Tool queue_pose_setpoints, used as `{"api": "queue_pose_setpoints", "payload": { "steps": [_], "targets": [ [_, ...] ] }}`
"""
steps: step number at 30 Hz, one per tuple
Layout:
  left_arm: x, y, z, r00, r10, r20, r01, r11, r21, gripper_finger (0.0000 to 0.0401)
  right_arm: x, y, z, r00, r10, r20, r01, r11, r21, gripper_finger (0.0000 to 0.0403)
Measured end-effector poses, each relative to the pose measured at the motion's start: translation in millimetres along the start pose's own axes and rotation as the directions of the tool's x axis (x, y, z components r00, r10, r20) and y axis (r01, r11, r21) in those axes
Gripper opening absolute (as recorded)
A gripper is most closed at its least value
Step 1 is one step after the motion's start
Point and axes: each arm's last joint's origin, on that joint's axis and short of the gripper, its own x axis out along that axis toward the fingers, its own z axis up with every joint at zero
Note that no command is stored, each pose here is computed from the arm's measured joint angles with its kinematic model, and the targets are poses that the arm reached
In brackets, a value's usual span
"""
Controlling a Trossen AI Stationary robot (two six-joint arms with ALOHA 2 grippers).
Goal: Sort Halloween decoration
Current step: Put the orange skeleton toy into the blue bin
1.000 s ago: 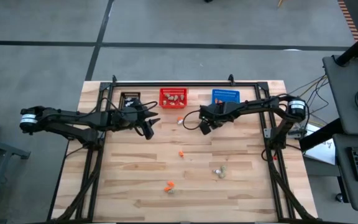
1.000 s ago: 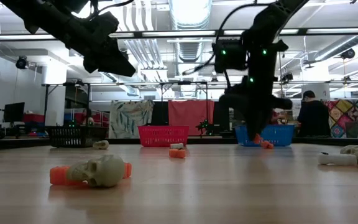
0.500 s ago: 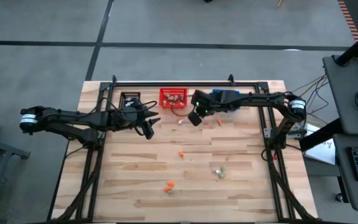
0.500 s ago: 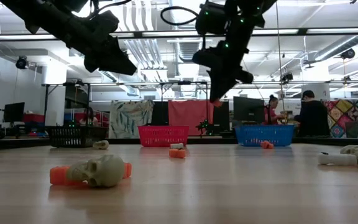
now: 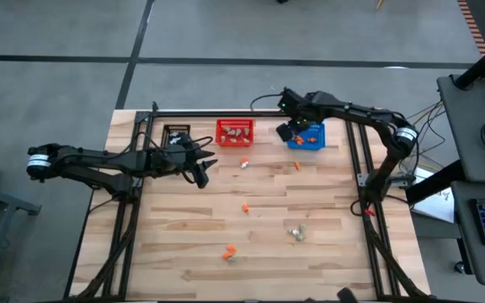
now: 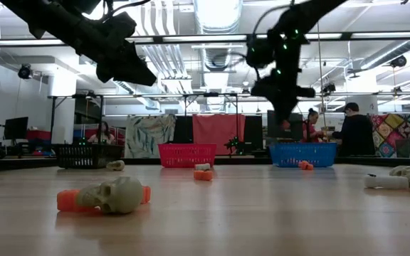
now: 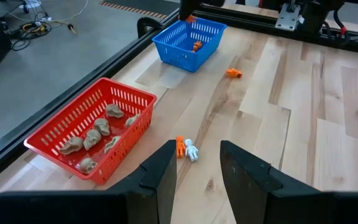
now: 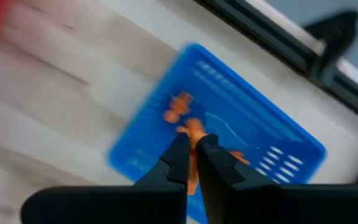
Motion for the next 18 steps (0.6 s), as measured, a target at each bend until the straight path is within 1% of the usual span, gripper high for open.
{"api": "queue_pose_setpoints", "payload": {
  "steps": [5, 8, 12, 16, 18],
  "targets": [
    [0.0, 0.0, 0.0, 1.000, 0.000, 0.000, 0.000, 1.000, 0.000, 0.0107, 22.9, -26.4, -9.3, 0.995, -0.049, -0.088, 0.053, 0.998, 0.045, 0.0013],
    [0.0, 0.0, 0.0, 1.000, 0.000, 0.000, 0.000, 1.000, 0.000, 0.0107, 33.1, -38.0, -13.8, 0.991, -0.064, -0.118, 0.073, 0.995, 0.072, 0.0013],
    [0.0, 0.0, 0.0, 1.000, 0.000, 0.000, 0.000, 1.000, 0.000, 0.0107, 43.0, -47.3, -13.9, 0.993, -0.065, -0.096, 0.074, 0.994, 0.086, 0.0013],
    [0.1, 0.0, -0.4, 1.000, 0.000, -0.001, 0.000, 1.000, 0.000, 0.0107, 49.5, -47.1, -14.5, 0.997, -0.052, -0.063, 0.057, 0.995, 0.076, 0.0013],
    [0.1, 0.1, -0.7, 1.000, 0.000, -0.002, 0.000, 1.000, 0.000, 0.0107, 51.7, -46.5, -16.2, 0.997, -0.036, -0.067, 0.041, 0.997, 0.066, 0.0013]
  ]
}}
